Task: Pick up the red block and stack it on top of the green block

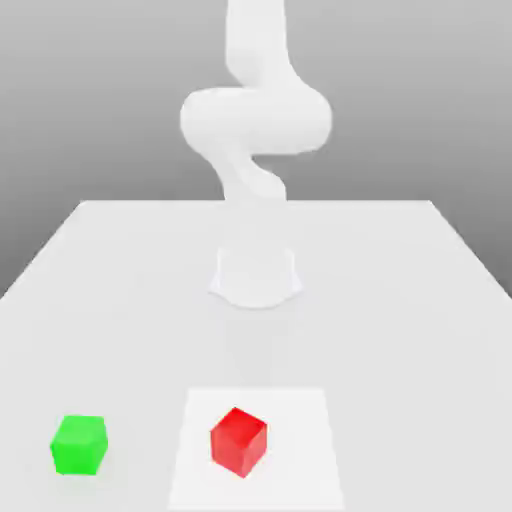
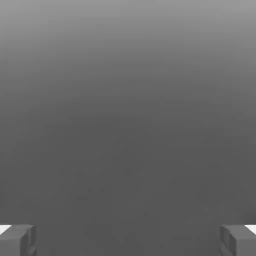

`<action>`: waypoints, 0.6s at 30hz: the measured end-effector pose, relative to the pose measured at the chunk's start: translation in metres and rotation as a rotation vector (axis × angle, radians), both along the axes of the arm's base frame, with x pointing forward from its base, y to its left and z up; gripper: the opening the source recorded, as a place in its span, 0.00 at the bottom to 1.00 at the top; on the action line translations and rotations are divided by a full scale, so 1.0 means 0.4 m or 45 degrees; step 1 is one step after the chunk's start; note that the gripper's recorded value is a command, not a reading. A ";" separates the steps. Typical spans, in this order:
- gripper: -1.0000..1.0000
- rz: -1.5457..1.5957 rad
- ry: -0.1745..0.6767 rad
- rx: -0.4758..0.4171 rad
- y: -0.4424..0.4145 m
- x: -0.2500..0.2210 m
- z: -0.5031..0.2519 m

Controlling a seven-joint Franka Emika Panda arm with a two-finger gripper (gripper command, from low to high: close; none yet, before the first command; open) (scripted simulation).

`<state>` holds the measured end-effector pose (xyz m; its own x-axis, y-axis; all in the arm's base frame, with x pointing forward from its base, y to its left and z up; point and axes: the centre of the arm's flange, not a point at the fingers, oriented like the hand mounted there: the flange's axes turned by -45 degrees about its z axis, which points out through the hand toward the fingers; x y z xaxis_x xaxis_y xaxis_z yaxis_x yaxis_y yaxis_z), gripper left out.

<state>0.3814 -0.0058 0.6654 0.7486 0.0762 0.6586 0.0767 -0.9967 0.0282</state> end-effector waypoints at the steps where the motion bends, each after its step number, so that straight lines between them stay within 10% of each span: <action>1: 0.50 0.048 0.043 -0.022 -0.004 0.034 -0.051; 18: 0.50 0.843 0.671 -0.356 -0.017 0.183 -0.931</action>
<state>0.4547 -0.0127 0.2930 0.6944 0.7071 0.1336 0.7062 -0.7053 0.0621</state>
